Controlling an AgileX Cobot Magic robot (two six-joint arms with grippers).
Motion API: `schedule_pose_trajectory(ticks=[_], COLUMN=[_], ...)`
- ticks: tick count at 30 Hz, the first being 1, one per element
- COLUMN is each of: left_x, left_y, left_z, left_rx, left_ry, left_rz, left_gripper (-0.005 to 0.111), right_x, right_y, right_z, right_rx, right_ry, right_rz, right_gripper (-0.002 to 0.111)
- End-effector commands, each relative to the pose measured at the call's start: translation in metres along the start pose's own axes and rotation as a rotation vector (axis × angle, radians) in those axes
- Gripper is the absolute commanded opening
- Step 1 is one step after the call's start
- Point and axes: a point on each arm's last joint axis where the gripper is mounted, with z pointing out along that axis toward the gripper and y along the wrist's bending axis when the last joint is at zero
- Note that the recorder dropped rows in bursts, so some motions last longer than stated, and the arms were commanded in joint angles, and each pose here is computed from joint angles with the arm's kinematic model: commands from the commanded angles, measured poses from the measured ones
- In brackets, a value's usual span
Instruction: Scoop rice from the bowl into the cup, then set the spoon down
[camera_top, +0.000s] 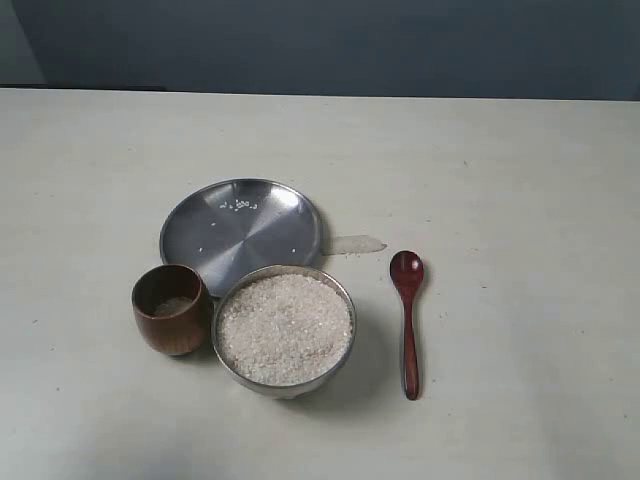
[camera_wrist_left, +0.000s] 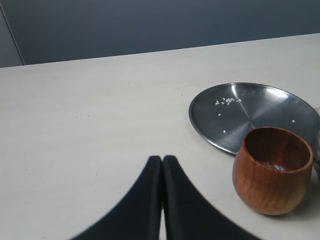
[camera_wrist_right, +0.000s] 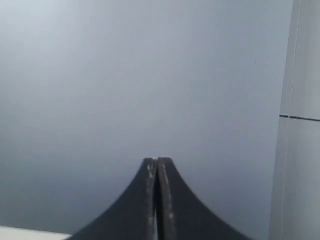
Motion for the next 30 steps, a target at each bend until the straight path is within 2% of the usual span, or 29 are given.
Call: schedule_pose_trajectory(ticks=[1, 4, 12, 13, 16, 18, 20, 23, 25, 30], left_x=[0.0, 0.0, 0.0, 0.0, 0.0, 0.0, 0.0, 0.0, 0.0, 0.0], left_y=[0.0, 0.0, 0.0, 0.0, 0.0, 0.0, 0.0, 0.0, 0.0, 0.0], left_z=[0.0, 0.0, 0.0, 0.0, 0.0, 0.0, 0.0, 0.0, 0.0, 0.0], left_rx=[0.001, 0.001, 0.001, 0.001, 0.001, 0.001, 0.001, 0.001, 0.001, 0.001], left_ry=[-0.01, -0.01, -0.01, -0.01, -0.01, -0.01, -0.01, -0.01, -0.01, -0.01], left_rz=[0.004, 0.004, 0.004, 0.004, 0.004, 0.004, 0.004, 0.004, 0.004, 0.004], left_gripper=[0.0, 0.0, 0.0, 0.0, 0.0, 0.0, 0.0, 0.0, 0.0, 0.0], right_x=[-0.009, -0.013, -0.028, -0.03, -0.032, -0.029, -0.023, -0.023, -0.029, -0.045], right_y=[0.0, 0.001, 0.001, 0.001, -0.001, 0.0, 0.003, 0.008, 0.007, -0.001], right_z=[-0.001, -0.002, -0.006, -0.006, -0.007, -0.006, -0.004, 0.0, 0.002, 0.01], right_rx=[-0.012, -0.031, -0.071, -0.079, -0.1, -0.105, -0.109, -0.117, -0.101, -0.025], right_ry=[-0.119, -0.164, -0.332, -0.354, -0.371, -0.335, -0.261, -0.115, -0.051, 0.036], right_rz=[0.189, 0.329, 0.349, 0.376, 0.579, 0.641, 0.592, 0.406, 0.331, 0.272], right_gripper=[0.0, 0.0, 0.0, 0.0, 0.0, 0.0, 0.0, 0.0, 0.0, 0.0])
